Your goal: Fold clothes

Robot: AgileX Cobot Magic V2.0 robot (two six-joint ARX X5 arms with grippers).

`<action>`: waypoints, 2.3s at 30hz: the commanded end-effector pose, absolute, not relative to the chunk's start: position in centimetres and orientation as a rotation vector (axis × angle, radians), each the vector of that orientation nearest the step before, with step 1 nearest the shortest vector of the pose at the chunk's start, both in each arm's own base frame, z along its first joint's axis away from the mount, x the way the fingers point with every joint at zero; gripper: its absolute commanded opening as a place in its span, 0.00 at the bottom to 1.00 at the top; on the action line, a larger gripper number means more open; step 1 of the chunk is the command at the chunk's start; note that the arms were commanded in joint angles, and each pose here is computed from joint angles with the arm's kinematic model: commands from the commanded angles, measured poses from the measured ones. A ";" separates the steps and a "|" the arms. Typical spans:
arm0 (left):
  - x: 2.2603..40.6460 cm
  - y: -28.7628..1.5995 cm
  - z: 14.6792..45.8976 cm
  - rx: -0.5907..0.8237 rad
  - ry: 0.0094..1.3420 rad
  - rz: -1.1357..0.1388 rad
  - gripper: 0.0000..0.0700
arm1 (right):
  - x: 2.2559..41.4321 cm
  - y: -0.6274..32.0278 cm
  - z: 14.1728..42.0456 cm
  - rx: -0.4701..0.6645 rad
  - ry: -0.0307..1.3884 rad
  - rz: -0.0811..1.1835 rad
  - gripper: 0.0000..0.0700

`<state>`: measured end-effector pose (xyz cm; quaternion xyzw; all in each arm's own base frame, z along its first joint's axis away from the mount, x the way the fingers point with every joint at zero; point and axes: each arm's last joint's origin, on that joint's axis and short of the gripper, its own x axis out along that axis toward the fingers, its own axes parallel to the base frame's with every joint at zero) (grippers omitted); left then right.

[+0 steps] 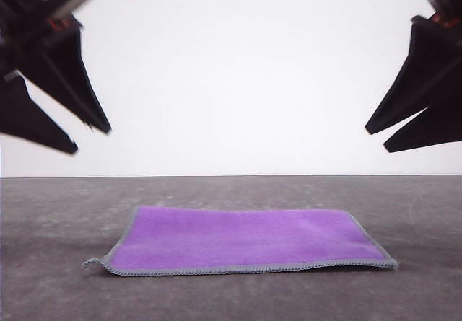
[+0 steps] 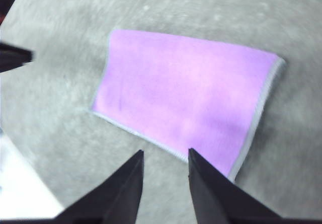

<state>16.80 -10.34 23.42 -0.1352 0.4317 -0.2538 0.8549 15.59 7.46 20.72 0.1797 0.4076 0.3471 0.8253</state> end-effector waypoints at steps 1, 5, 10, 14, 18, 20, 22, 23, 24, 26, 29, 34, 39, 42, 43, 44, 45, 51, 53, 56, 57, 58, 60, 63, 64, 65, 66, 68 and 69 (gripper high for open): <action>16.5 -10.3 24.1 -0.279 0.873 -0.547 0.35 | 15.6 7.4 20.6 0.468 0.913 0.689 0.27; 15.4 -9.5 25.1 -0.233 0.808 -0.547 0.35 | 15.8 7.0 20.1 0.574 0.992 0.602 0.41; 14.5 -8.8 25.6 -0.177 0.775 -0.523 0.35 | 16.7 6.6 18.6 0.614 1.081 0.545 0.43; 14.3 -8.7 25.7 -0.174 0.769 -0.525 0.35 | 18.1 6.6 17.3 0.610 1.108 0.566 0.43; 14.3 -8.7 25.7 -0.174 0.770 -0.525 0.35 | 19.5 6.8 16.0 0.603 1.103 0.579 0.43; 14.3 -8.7 25.7 -0.170 0.772 -0.525 0.35 | 20.2 7.0 15.3 0.603 1.100 0.583 0.43; 14.2 -8.7 25.6 -0.167 0.780 -0.524 0.35 | 20.6 7.1 14.7 0.600 1.101 0.584 0.43; 14.2 -8.6 25.6 -0.165 0.785 -0.523 0.35 | 20.9 7.2 14.4 0.598 1.104 0.584 0.43; 14.2 -8.6 25.5 -0.164 0.788 -0.522 0.35 | 21.1 7.2 14.0 0.597 1.107 0.584 0.43; 14.2 -8.6 25.5 -0.164 0.791 -0.521 0.35 | 21.4 7.4 13.4 0.599 1.114 0.591 0.43; 14.1 -8.6 25.5 -0.163 0.791 -0.521 0.35 | 21.9 7.7 12.6 0.622 1.127 0.648 0.43; 14.2 -8.6 25.5 -0.160 0.790 -0.523 0.34 | 22.3 8.4 11.7 0.631 1.136 0.708 0.43; 14.2 -8.6 25.5 -0.158 0.786 -0.524 0.34 | 22.4 8.8 11.1 0.626 1.160 0.711 0.36; 14.2 -8.6 25.6 -0.156 0.782 -0.526 0.33 | 22.4 8.9 11.1 0.623 1.156 0.714 0.09; 14.2 -8.6 25.6 -0.153 0.780 -0.527 0.33 | 22.5 9.0 11.1 0.622 1.153 0.715 0.00; 14.2 -8.6 25.6 -0.149 0.779 -0.529 0.33 | 22.6 9.0 11.3 0.622 1.147 0.718 0.00; 14.2 -8.6 25.6 -0.147 0.779 -0.530 0.33 | 22.8 9.1 11.4 0.622 1.141 0.723 0.00; 14.2 -8.6 25.6 -0.146 0.779 -0.530 0.33 | 23.9 10.0 13.7 0.650 1.091 0.808 0.00; 14.2 -8.6 25.6 -0.145 0.778 -0.531 0.33 | 24.3 10.8 14.6 0.653 1.081 0.845 0.00; 14.2 -8.6 25.6 -0.145 0.778 -0.531 0.33 | 24.7 12.4 15.8 0.637 1.068 0.904 0.00; 14.2 -8.6 25.6 -0.145 0.778 -0.531 0.33 | 24.7 13.0 16.2 0.625 1.062 0.926 0.00; 14.2 -8.6 25.6 -0.145 0.778 -0.531 0.33 | 24.7 13.7 16.6 0.611 1.056 0.951 0.00; 14.2 -8.6 25.6 -0.144 0.778 -0.531 0.33 | 24.7 15.3 17.4 0.580 1.042 0.992 0.00; 14.2 -8.6 25.6 -0.139 0.777 -0.533 0.33 | 24.8 17.5 18.2 0.535 1.024 1.021 0.00; 14.2 -8.6 25.6 -0.137 0.776 -0.534 0.33 | 24.8 18.2 18.3 0.524 1.023 1.029 0.00; 14.2 -8.6 25.6 -0.135 0.775 -0.535 0.33 | 24.9 18.9 18.3 0.513 1.024 1.040 0.00; 14.2 -8.6 25.6 -0.134 0.775 -0.535 0.33 | 25.0 19.5 18.3 0.503 1.026 1.051 0.00; 14.2 -8.6 25.6 -0.134 0.775 -0.535 0.33 | 25.1 20.7 18.0 0.490 1.041 1.072 0.00; 14.2 -8.6 25.6 -0.134 0.775 -0.535 0.33 | 25.2 21.3 17.7 0.484 1.051 1.080 0.00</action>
